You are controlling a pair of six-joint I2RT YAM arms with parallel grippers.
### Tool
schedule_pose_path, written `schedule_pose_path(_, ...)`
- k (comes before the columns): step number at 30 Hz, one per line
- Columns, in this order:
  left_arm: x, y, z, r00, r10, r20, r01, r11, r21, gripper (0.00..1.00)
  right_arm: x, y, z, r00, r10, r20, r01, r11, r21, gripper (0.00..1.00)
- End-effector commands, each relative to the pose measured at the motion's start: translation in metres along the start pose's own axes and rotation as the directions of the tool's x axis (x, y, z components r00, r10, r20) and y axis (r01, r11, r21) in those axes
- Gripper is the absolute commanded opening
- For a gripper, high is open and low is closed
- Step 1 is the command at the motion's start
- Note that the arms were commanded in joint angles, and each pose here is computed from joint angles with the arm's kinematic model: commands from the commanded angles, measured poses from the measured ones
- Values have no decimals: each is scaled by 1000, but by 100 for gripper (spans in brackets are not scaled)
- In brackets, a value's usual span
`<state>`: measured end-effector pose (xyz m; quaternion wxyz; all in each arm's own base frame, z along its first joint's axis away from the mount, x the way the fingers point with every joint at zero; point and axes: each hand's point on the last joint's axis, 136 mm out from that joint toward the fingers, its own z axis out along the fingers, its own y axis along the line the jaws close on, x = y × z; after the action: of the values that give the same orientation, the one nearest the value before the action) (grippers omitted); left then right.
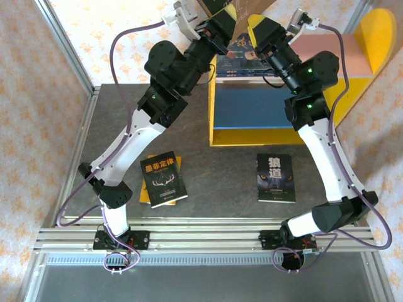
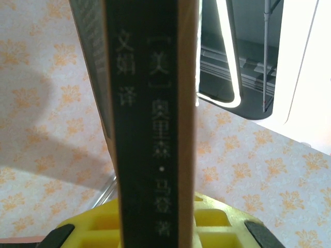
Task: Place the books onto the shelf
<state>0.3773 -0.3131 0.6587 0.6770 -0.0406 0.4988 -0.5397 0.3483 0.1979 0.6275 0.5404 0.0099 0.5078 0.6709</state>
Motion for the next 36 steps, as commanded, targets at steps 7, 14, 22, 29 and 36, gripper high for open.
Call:
schedule_pose_path(7,-11,-24,1,996,-77,32,73,990,124,0,-11,38,4,998,-56,16,57,993,-107,34)
schedule_pose_path(14,-1,-17,6,996,-93,12,91,989,120,0,-11,39,9,998,-62,5,62,991,-118,22)
schedule_pose_path(22,7,-9,5,998,-61,-24,63,994,86,12,-7,41,6,993,-118,-21,115,988,-103,0)
schedule_pose_path(29,7,14,-8,999,-41,-34,42,999,31,47,-5,47,-4,984,-178,-32,175,981,-83,0)
schedule_pose_path(36,-13,31,-35,1000,-5,-18,5,1000,-6,53,4,49,-9,977,-200,-69,193,976,-98,0)
